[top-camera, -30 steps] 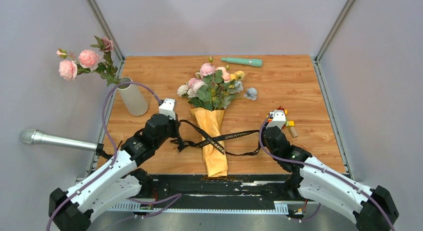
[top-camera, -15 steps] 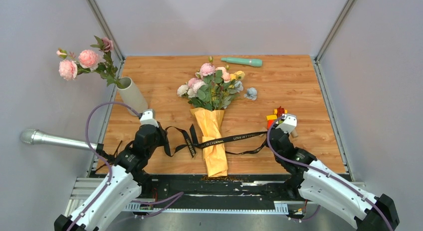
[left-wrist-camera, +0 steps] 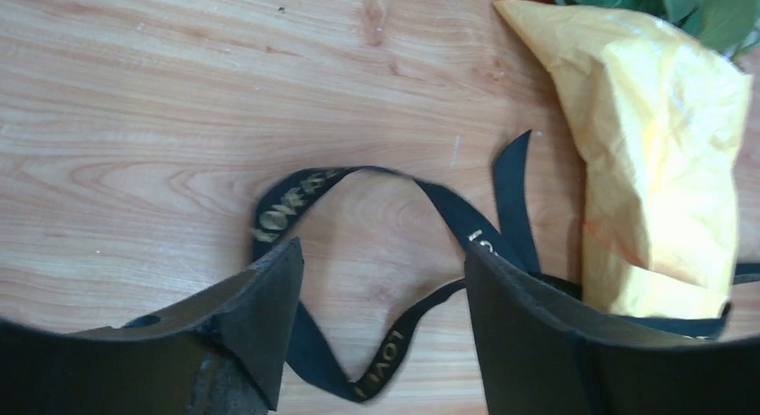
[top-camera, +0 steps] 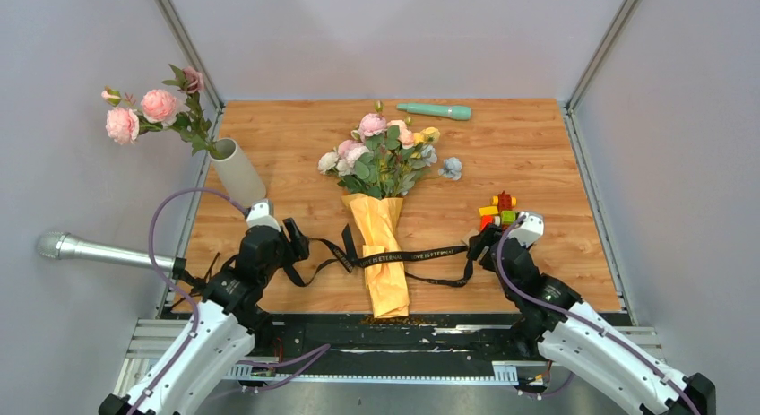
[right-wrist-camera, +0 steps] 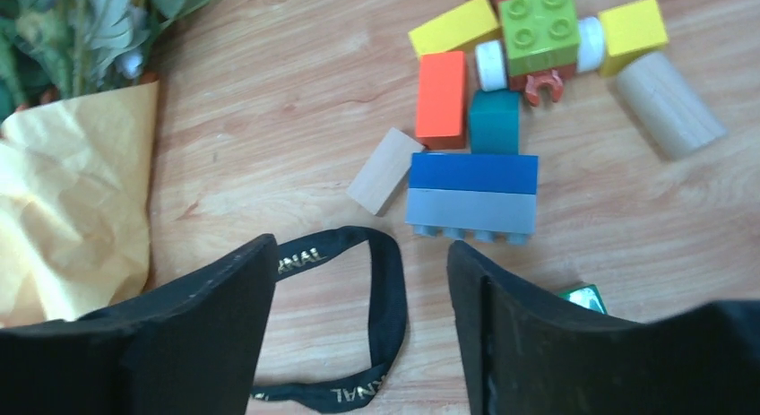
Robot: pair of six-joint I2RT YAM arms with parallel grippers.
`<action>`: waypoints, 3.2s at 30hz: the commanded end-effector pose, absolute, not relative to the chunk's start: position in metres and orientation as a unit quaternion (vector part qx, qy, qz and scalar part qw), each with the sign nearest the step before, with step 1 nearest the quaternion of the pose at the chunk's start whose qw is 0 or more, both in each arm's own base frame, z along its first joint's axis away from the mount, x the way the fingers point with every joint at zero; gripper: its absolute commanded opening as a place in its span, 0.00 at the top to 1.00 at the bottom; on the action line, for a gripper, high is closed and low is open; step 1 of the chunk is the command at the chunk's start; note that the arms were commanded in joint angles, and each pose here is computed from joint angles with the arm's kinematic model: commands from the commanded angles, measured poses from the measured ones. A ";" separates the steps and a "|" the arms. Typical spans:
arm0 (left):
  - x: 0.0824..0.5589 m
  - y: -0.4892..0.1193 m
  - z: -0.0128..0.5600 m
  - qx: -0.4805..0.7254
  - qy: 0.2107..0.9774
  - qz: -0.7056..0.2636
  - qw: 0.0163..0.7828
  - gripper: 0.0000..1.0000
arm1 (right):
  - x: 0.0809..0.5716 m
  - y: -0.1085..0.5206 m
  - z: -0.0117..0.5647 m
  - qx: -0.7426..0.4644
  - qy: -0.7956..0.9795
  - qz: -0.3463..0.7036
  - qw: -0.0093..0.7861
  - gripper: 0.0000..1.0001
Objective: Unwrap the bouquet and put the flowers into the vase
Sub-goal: Untie the ribbon from the wrapping paper.
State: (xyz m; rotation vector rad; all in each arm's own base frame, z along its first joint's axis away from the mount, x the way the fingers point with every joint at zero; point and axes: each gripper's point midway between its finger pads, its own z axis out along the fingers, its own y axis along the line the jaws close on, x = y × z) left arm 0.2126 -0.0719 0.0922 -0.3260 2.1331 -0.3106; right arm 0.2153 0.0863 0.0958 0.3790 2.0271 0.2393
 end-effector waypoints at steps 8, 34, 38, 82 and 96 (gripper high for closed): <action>0.221 -0.135 0.123 -0.011 0.881 -0.219 0.420 0.18 | 0.208 0.179 0.138 -0.045 0.828 0.276 0.486 0.21; 0.193 -0.178 0.053 0.025 0.893 -0.220 0.391 0.11 | 0.181 0.342 0.106 -0.125 0.857 0.241 0.437 0.24; 0.195 -0.172 0.052 0.018 0.894 -0.206 0.398 0.11 | 0.184 0.339 0.107 -0.131 0.861 0.213 0.443 0.24; 0.186 -0.153 0.032 0.001 0.898 -0.185 0.400 0.27 | 0.210 0.357 0.095 -0.145 0.865 0.083 0.473 0.43; 0.183 -0.147 0.027 -0.001 0.901 -0.178 0.396 0.26 | 0.217 0.355 0.109 -0.137 0.857 0.079 0.491 0.76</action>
